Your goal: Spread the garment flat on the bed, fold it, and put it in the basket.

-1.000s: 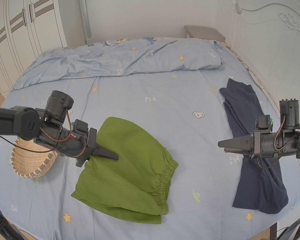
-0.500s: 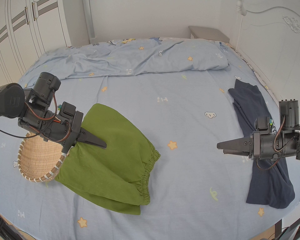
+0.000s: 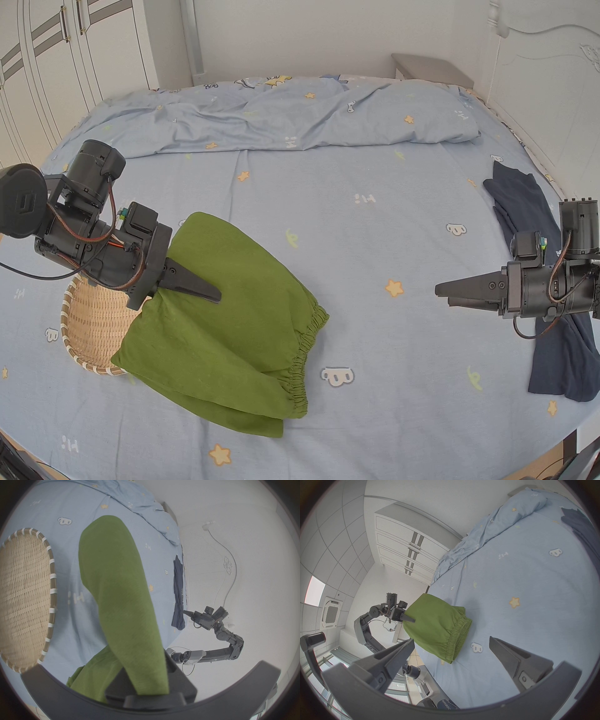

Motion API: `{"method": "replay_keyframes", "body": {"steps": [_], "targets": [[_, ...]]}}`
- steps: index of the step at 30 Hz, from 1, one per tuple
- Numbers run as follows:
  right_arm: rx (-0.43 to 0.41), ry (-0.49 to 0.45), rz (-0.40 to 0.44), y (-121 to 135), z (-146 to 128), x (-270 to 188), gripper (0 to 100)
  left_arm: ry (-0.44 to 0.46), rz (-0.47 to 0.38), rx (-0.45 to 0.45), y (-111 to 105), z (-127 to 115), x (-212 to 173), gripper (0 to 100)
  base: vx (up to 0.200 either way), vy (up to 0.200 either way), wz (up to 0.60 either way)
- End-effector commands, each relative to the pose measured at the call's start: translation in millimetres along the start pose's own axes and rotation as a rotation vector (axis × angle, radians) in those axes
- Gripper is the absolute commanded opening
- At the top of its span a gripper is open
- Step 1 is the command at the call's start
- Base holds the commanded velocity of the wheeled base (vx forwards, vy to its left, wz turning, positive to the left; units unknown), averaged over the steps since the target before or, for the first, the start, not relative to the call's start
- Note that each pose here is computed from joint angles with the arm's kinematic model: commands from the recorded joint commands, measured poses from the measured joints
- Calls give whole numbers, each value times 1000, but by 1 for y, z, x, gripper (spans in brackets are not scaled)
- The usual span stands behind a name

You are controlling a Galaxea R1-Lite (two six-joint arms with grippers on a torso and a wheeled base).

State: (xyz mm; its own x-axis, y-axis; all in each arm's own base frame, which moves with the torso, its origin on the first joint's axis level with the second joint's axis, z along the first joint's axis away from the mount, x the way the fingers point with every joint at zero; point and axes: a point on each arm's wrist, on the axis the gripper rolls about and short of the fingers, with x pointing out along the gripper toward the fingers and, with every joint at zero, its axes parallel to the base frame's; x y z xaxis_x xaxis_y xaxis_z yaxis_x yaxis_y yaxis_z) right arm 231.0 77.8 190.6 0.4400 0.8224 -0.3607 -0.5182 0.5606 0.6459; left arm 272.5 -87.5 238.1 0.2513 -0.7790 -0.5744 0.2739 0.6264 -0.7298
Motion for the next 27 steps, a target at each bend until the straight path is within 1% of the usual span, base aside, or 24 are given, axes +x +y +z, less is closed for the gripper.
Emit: {"method": "replay_keyframes", "body": {"steps": [1, 5, 8, 9, 12, 15, 17, 18, 23, 24, 25, 27], "targets": [[-4, -3, 2, 1, 0, -1, 100, 14, -13, 37, -10, -6, 1, 0, 0, 0, 0], [-13, -17, 5, 5, 0, -5, 100, 17, -39, 88, -26, -17, -3, 0, 0, 0, 0], [-20, -21, 9, 7, 0, -7, 100, 10, -63, 140, -38, -23, -7, 0, 0, 0, 0], [-21, -22, 10, 8, 0, -8, 100, 6, -65, 170, -44, -25, -7, 0, 0, 0, 0], [-23, -19, 12, 8, -1, -7, 100, -45, -15, 218, -50, -21, -11, 0, 0, 0, 0], [-24, -23, 9, 8, 0, -8, 100, -94, 27, 243, -53, -16, -17, 0, 0, 0, 0], [-22, -26, 7, 8, 1, -9, 100, -140, 45, 260, -52, -10, -25, 0, 0, 0, 0], [-24, -30, 4, 8, 1, -9, 100, -180, 57, 263, -48, -5, -32, 0, 0, 0, 0], [-27, -41, -2, 8, 3, -11, 100, -320, 87, 283, -37, 12, -52, 0, 0, 0, 0], [-26, -40, -3, 7, 3, -10, 100, -323, 88, 283, -36, 12, -53, 0, 0, 0, 0], [-27, -41, -2, 8, 3, -11, 100, -371, 98, 284, -32, 15, -61, 0, 0, 0, 0], [-28, -42, -2, 8, 3, -11, 100, -426, 113, 285, -26, 20, -71, 0, 0, 0, 0]]}}
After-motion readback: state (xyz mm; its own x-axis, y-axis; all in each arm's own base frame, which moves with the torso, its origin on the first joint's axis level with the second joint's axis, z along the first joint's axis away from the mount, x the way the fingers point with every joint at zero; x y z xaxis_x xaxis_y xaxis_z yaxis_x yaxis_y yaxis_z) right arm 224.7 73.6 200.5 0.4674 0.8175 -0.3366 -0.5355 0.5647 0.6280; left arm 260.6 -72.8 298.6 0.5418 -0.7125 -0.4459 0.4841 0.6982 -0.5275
